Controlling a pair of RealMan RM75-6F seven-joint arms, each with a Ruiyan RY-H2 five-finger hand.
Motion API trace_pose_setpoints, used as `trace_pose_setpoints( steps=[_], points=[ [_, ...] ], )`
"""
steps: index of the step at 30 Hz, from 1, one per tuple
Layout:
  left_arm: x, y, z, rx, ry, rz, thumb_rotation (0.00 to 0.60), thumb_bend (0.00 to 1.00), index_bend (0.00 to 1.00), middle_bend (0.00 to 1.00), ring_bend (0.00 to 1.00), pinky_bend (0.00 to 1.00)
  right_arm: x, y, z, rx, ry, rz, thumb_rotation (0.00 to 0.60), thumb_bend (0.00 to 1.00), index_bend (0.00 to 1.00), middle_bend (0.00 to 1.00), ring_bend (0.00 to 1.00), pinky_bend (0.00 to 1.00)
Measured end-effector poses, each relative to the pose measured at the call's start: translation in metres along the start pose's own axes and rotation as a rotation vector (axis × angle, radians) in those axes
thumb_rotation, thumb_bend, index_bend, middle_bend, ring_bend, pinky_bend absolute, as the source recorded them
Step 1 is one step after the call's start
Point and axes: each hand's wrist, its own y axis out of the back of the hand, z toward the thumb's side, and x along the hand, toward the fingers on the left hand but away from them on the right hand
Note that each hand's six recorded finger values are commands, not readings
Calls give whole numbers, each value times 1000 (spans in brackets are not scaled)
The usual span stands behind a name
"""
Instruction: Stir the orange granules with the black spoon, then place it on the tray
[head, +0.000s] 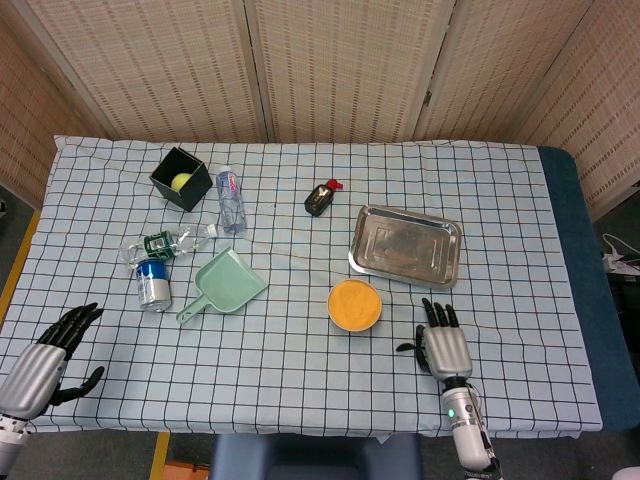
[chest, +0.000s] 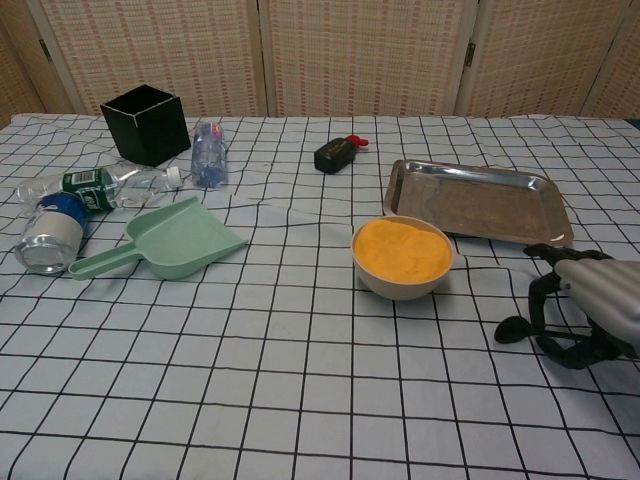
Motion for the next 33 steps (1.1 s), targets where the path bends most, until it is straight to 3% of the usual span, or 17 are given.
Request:
trace_pose_setpoints(
  steps=[9,15,24,33],
  points=[
    [1,-1,-1,3,5,-1,600,367,0,0,0,168,0,18,-5,-47,2,-4,600,353,570,0,0,0],
    [2,-1,0,10,6,2,600,367,0,0,0,169,-8,45,-5,-70,12,-22,600,354,569,0,0,0],
    [2,-4,2,19,3,-4,600,367,0,0,0,168,-29,83,23,-56,66,-69,600,354,562,0,0,0],
    [2,-2,1,16,5,0,600,367,0,0,0,168,-50,96,65,-10,125,-67,600,353,552,0,0,0]
  ],
)
